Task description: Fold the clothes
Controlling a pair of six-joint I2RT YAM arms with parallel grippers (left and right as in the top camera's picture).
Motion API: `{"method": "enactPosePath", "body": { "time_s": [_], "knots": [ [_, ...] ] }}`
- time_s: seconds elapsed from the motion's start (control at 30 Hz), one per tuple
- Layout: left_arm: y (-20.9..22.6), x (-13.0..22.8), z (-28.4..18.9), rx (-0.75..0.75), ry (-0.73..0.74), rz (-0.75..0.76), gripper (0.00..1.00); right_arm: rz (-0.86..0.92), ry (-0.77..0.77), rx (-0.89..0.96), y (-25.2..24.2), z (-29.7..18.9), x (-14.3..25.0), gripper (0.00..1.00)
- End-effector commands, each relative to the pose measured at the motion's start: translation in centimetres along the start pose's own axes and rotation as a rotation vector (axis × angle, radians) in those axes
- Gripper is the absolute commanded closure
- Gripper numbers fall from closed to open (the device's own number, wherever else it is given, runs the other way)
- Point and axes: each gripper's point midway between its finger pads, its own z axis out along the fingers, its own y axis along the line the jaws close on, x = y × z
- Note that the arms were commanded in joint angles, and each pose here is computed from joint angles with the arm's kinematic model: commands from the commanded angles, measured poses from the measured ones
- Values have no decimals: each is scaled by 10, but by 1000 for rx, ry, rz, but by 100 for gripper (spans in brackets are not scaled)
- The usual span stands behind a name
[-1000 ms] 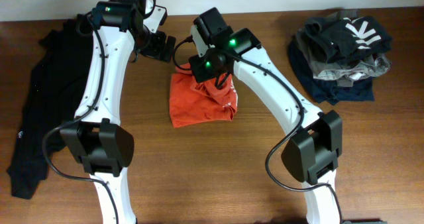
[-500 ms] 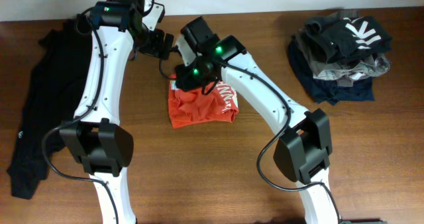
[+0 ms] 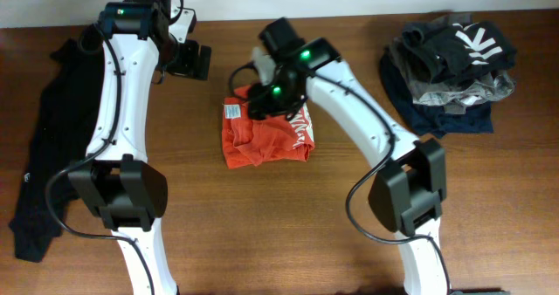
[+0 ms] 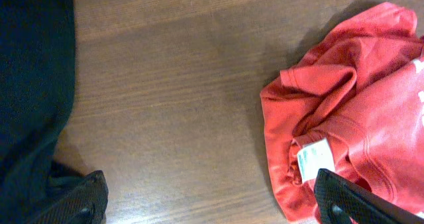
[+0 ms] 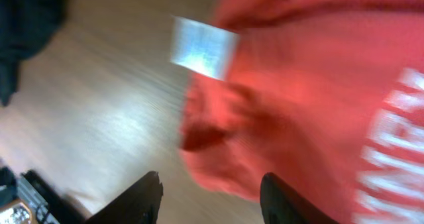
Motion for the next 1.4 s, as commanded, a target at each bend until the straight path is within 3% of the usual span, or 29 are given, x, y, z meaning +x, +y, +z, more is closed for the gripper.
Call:
{"method": "enactPosePath", "body": {
  "time_s": [0.0, 0.3, 0.53, 0.7, 0.8, 0.93, 1.37],
  "knots": [
    [-4, -1, -1, 19, -1, -14, 1, -32, -15, 85, -24, -13, -4, 45],
    [45, -9, -3, -20, -65, -202, 1, -58, 37, 109, -27, 26, 16, 46],
    [69, -5, -5, -38, -70, -244, 1, -109, 30, 187, -24, 42, 20, 46],
    [68, -5, -5, -38, -69, -244, 1, -146, 51, 259, -27, 62, 32, 65],
    [69, -5, -5, -39, -69, -244, 1, -149, 69, 296, -36, 71, 40, 68],
    [69, -5, -5, -39, -69, -244, 1, -149, 66, 298, -40, 77, 41, 96],
    [69, -7, -5, -40, -77, -243, 1, -298, 15, 235, 33, 79, 36, 96]
  ]
}}
